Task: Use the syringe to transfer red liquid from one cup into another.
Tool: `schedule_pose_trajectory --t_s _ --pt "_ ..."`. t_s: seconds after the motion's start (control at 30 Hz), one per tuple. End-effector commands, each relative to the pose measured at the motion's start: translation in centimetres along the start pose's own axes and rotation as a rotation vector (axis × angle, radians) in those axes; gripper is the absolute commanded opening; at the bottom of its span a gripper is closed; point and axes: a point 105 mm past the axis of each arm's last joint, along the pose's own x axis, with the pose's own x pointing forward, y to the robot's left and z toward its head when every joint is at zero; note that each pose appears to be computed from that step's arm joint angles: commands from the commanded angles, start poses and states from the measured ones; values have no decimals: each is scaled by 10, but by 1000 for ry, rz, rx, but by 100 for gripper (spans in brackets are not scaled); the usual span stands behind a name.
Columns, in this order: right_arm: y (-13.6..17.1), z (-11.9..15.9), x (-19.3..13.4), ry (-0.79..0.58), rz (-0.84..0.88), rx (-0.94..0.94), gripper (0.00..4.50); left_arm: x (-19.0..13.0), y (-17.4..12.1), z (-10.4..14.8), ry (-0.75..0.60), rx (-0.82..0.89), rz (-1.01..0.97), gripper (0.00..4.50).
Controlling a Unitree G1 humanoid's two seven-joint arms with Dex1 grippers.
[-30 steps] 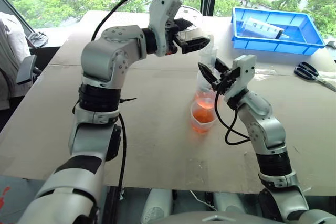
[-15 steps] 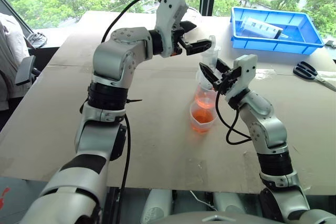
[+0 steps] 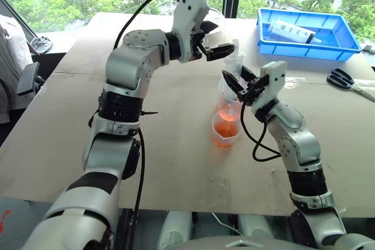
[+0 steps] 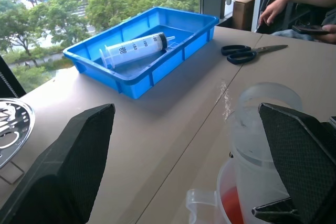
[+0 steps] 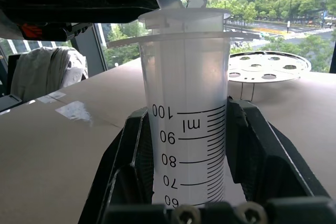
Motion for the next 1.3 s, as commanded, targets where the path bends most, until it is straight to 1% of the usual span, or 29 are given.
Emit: schedule_pose_trajectory --t_s 0.03,0.1,0.17,0.2,0.23,0.27,0.33,0.37,0.5,1.1,1.3 --pt "18 21 3 -74 85 -9 148 5 -7 8 -34 53 -60 424" --pt "19 21 3 -75 97 -3 148 5 -10 9 -58 65 -101 364" --pt "20 21 3 -75 107 2 148 3 -14 11 -80 106 -150 267" --pt "21 21 3 -75 113 4 148 2 -15 12 -90 130 -168 211" --pt "21 21 3 -75 120 7 148 1 -17 12 -98 161 -184 168" --pt "22 21 3 -75 125 9 148 0 -17 13 -102 185 -195 110" --pt "22 21 2 -75 133 11 148 0 -18 13 -108 199 -208 12" --pt "23 21 2 -74 136 11 148 0 -17 13 -112 197 -211 0" --pt "23 21 2 -72 142 13 148 1 -19 12 -116 197 -225 0" --pt "26 6 1 5 166 -14 148 2 -8 15 -110 194 -161 0" --pt "28 4 0 17 177 -12 148 1 -3 20 -118 190 -139 0"
